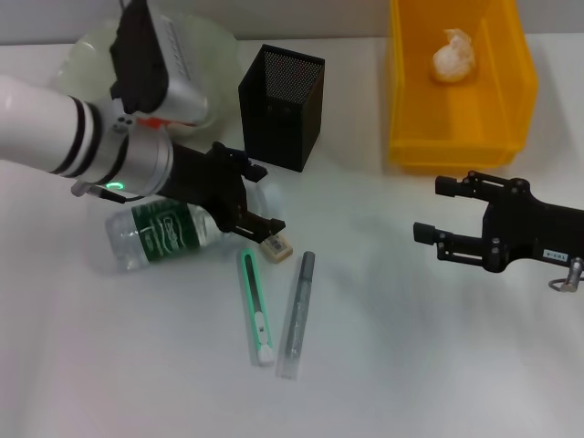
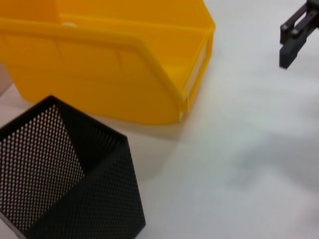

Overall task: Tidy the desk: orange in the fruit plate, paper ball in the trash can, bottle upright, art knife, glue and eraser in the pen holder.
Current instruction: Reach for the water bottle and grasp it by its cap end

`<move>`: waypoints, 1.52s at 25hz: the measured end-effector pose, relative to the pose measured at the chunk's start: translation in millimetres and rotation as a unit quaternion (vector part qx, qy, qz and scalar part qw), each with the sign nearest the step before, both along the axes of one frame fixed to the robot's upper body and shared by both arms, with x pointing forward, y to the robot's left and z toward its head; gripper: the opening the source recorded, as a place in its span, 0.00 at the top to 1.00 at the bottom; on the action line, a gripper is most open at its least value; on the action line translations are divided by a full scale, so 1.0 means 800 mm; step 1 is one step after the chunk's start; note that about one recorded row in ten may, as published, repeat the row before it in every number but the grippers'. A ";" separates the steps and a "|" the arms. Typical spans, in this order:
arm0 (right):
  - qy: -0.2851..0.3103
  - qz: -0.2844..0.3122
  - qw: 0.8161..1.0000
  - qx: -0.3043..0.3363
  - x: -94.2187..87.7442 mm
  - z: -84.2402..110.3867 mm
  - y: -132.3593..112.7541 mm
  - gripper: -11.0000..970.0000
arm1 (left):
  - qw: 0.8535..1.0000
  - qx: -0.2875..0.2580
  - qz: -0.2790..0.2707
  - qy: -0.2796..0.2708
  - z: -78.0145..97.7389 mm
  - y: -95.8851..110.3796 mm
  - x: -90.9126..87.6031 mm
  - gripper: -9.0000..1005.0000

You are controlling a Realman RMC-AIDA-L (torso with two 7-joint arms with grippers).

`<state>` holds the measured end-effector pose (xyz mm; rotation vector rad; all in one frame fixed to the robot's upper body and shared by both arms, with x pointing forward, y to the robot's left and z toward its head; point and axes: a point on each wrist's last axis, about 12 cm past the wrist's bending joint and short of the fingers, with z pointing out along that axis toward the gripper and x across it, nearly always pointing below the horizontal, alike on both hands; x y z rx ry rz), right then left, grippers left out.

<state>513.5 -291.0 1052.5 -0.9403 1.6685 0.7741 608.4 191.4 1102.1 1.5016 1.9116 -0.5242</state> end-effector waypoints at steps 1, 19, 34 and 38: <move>0.000 -0.002 1.000 0.001 0.000 0.000 -0.001 0.23 | 1.000 0.007 0.000 0.003 -0.001 -0.001 0.000 0.16; 0.002 -0.006 1.000 0.000 -0.003 -0.001 -0.004 0.23 | 0.991 0.128 0.015 -0.030 0.005 -0.031 0.019 0.16; 0.001 -0.006 1.000 -0.001 -0.003 -0.001 -0.004 0.23 | 0.983 0.182 -0.004 -0.037 0.017 -0.057 0.017 0.17; 0.002 -0.006 1.000 -0.001 -0.003 -0.002 -0.004 0.23 | 0.981 0.187 -0.012 -0.045 0.022 -0.063 0.017 0.21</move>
